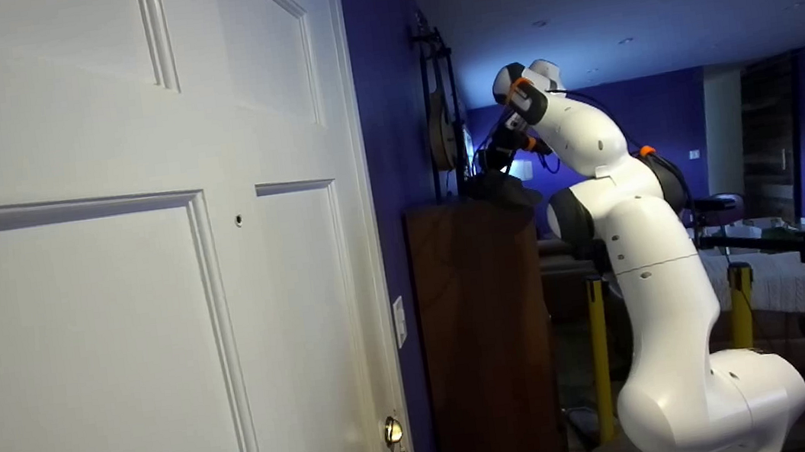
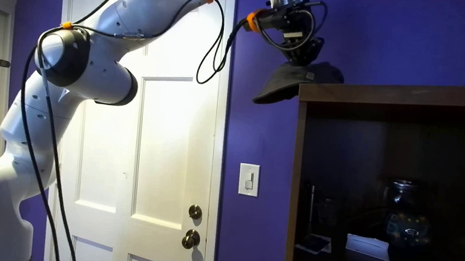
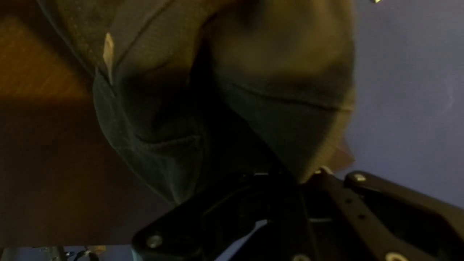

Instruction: Take the hat, then hang it on the door

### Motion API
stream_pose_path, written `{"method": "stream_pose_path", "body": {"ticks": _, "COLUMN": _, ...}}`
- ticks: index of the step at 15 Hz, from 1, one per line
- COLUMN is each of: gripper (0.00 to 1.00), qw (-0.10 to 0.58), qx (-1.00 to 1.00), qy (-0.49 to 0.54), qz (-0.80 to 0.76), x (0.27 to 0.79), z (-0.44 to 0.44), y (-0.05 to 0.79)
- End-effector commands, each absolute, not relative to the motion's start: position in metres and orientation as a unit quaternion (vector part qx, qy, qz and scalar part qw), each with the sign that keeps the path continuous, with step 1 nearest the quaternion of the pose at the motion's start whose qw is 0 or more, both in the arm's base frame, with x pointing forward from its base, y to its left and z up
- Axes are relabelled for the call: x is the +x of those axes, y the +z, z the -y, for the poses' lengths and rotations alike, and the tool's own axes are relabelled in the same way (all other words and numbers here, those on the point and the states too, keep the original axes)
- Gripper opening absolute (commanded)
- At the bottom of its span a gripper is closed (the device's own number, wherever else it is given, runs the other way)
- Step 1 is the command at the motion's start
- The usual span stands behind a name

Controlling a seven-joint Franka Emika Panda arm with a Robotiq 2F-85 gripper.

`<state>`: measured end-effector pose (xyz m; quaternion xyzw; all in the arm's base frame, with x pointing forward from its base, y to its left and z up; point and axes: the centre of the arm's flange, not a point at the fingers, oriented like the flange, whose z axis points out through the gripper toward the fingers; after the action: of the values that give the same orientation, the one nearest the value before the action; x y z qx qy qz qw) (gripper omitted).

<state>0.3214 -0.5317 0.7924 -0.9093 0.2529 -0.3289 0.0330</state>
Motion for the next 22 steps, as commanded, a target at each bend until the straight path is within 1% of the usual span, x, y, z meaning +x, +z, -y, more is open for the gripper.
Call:
{"method": "stream_pose_path", "body": {"ticks": 1, "gripper": 0.01, "qw": 0.041, "qx": -0.928, "qy": -0.302, "qz": -0.213, "x": 0.321, "z": 0.493, "y": 0.791}}
{"method": "stream_pose_path", "body": {"ticks": 6, "gripper": 0.01, "qw": 0.020, "qx": -0.951, "qy": -0.273, "qz": -0.142, "x": 0.338, "z": 0.448, "y": 0.789}}
{"method": "stream_pose_path", "body": {"ticks": 9, "gripper": 0.01, "qw": 0.012, "qx": -0.959, "qy": -0.257, "qz": -0.119, "x": 0.359, "z": 0.420, "y": 0.783}}
{"method": "stream_pose_path", "body": {"ticks": 12, "gripper": 0.01, "qw": 0.038, "qx": -0.966, "qy": -0.232, "qz": -0.110, "x": 0.379, "z": 0.391, "y": 0.768}}
{"method": "stream_pose_path", "body": {"ticks": 16, "gripper": 0.01, "qw": 0.054, "qx": -0.974, "qy": -0.207, "qz": -0.076, "x": 0.403, "z": 0.358, "y": 0.743}}
{"method": "stream_pose_path", "body": {"ticks": 22, "gripper": 0.01, "qw": 0.078, "qx": -0.985, "qy": -0.145, "qz": -0.046, "x": 0.415, "z": 0.316, "y": 0.704}}
